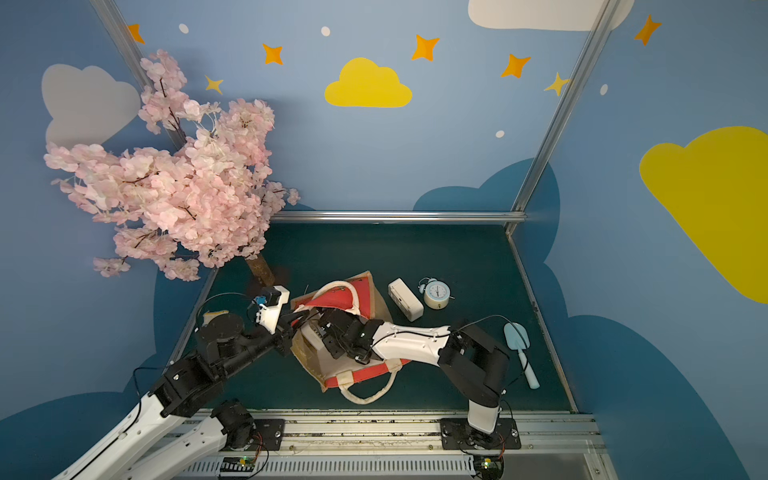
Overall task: Take the alarm clock out of the canvas bag
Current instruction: Pick up the alarm from the canvas bag.
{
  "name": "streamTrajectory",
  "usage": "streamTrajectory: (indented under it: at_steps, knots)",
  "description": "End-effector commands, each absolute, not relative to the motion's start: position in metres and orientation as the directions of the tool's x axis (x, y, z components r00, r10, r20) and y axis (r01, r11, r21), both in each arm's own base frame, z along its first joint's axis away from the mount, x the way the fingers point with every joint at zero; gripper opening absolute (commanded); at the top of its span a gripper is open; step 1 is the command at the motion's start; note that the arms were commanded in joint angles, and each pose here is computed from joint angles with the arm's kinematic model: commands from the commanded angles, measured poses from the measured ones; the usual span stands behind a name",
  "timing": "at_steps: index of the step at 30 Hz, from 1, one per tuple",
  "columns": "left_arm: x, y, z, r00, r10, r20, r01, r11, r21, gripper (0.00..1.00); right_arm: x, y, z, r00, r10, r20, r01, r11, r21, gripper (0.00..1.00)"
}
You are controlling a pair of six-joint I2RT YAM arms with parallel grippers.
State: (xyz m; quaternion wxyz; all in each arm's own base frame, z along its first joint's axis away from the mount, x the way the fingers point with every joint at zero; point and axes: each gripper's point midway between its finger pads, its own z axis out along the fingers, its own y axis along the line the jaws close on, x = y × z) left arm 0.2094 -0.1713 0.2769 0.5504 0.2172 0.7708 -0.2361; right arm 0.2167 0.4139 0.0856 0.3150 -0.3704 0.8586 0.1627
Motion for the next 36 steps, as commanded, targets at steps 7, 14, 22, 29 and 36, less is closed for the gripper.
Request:
streamTrajectory:
  at_steps: [7, 14, 22, 29, 36]
  knots:
    - [0.208, -0.17, 0.298, -0.226, 0.044, -0.973, 0.605, 0.789, -0.105, 0.06, 0.211, 0.41, 0.136, -0.491, -0.457, -0.741, -0.758, 0.644, 0.105, 0.19]
    - [0.211, -0.171, 0.296, -0.233, 0.041, -0.972, 0.6, 0.792, -0.111, 0.06, 0.195, 0.388, 0.162, -0.475, -0.462, -0.748, -0.758, 0.647, 0.082, 0.15]
    - [0.216, -0.169, 0.296, -0.242, 0.037, -0.97, 0.575, 0.81, -0.113, 0.06, 0.181, 0.382, 0.207, -0.409, -0.449, -0.795, -0.789, 0.611, 0.061, 0.13]
    - [0.215, -0.168, 0.294, -0.245, 0.034, -0.969, 0.574, 0.81, -0.117, 0.07, 0.169, 0.362, 0.273, -0.355, -0.333, -0.873, -0.807, 0.581, 0.106, 0.12]
    - [0.216, -0.17, 0.294, -0.242, 0.036, -0.97, 0.58, 0.807, -0.114, 0.07, 0.168, 0.321, 0.318, -0.306, -0.292, -0.906, -0.788, 0.611, 0.069, 0.11]
